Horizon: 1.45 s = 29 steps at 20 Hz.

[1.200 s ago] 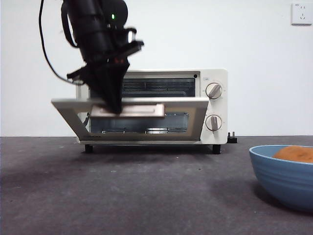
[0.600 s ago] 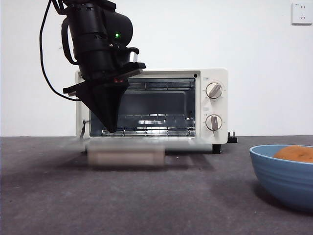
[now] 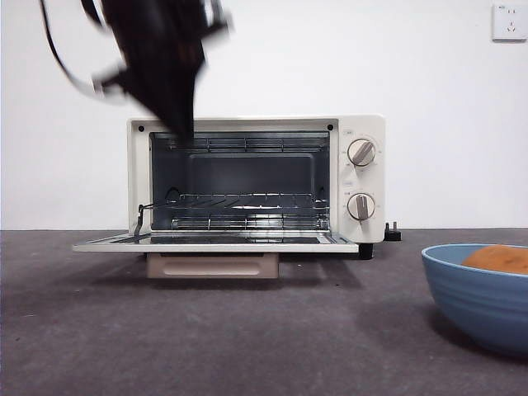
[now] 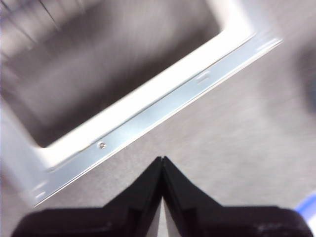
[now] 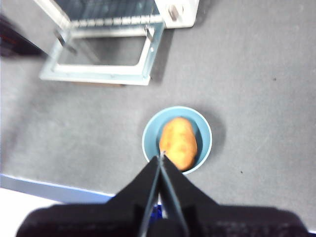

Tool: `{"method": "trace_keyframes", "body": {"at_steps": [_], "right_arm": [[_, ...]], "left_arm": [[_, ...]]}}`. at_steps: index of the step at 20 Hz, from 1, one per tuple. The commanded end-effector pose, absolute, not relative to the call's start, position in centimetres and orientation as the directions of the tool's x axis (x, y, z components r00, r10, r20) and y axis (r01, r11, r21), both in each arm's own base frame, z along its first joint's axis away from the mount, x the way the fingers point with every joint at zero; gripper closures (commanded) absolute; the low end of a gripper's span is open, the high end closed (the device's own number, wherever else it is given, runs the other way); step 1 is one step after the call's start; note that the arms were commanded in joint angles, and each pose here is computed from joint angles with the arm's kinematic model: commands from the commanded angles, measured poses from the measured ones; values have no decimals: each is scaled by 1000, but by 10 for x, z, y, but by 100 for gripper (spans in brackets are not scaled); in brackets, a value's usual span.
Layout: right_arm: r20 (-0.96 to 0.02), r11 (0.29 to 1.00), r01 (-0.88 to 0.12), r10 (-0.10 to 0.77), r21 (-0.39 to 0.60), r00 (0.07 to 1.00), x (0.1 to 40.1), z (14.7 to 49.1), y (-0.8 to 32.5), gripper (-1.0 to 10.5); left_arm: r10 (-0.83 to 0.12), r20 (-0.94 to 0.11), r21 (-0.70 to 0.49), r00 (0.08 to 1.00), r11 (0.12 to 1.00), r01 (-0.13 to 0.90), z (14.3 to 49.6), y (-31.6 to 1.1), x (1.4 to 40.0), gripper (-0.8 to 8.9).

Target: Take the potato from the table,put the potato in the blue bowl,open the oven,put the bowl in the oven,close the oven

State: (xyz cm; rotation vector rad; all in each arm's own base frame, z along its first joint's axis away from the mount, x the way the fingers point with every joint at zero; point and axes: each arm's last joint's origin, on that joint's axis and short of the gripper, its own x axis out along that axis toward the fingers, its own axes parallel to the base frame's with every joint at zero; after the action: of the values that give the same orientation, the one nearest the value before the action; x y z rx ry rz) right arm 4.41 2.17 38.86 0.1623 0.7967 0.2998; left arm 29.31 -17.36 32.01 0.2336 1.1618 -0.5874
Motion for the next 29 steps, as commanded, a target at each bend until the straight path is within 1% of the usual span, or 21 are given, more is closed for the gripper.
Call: {"method": "trace_keyframes", "body": {"at_steps": [1,2,4,7,8,9,11,13,14,15,16,17,18,20,25,26,29], "right_arm": [[-735,960,-184,281,213,617,58,384,28,947],[-753,968,-162,252,194,607,66,383,31,945],[-793,974,-147,224,170,566,81,379,38,936],[-853,982,-139,182,130,489,101,363,48,778],[-872,984,-137,168,117,460,107,353,51,747],[-888,985,-133,156,108,433,113,339,54,748],[-908,989,-102,136,103,396,121,313,58,746],[-912,991,-70,132,114,388,127,289,60,729],[-913,990,-41,137,132,385,129,281,61,647],[-911,989,-34,143,141,386,130,277,60,579],[-910,989,-19,145,150,387,133,273,60,538],[-911,988,-10,148,156,385,134,270,60,542],[-915,988,2,145,157,377,137,264,59,582],[-930,991,33,113,133,351,143,254,57,633],[-962,993,79,68,92,266,167,226,50,632],[-967,993,74,72,93,245,171,221,48,632],[-969,984,69,149,165,198,187,208,47,637]], "left_arm": [[-367,-858,-111,360,817,566,358,-158,266,819],[-388,-831,-107,397,813,572,374,-151,252,819],[-423,-782,-99,457,809,579,400,-135,225,819],[-474,-702,-86,531,797,598,430,-115,186,819],[-485,-680,-83,549,795,600,436,-109,175,819],[-485,-669,-76,563,798,598,441,-102,165,819],[-478,-679,-75,557,800,595,444,-93,149,819],[-471,-695,-77,544,801,594,446,-84,134,819],[-470,-695,-77,543,801,594,447,-81,129,819],[-471,-694,-77,545,801,594,447,-79,125,819],[-472,-692,-77,546,801,594,448,-77,123,819],[-475,-687,-77,550,800,595,449,-76,121,819],[-478,-679,-79,557,802,593,450,-74,117,819],[-484,-668,-79,565,801,593,452,-71,113,819],[-490,-655,-79,575,801,593,454,-68,107,819],[-490,-654,-79,576,801,593,454,-68,107,819],[-491,-653,-78,577,801,593,454,-68,106,819]]}}
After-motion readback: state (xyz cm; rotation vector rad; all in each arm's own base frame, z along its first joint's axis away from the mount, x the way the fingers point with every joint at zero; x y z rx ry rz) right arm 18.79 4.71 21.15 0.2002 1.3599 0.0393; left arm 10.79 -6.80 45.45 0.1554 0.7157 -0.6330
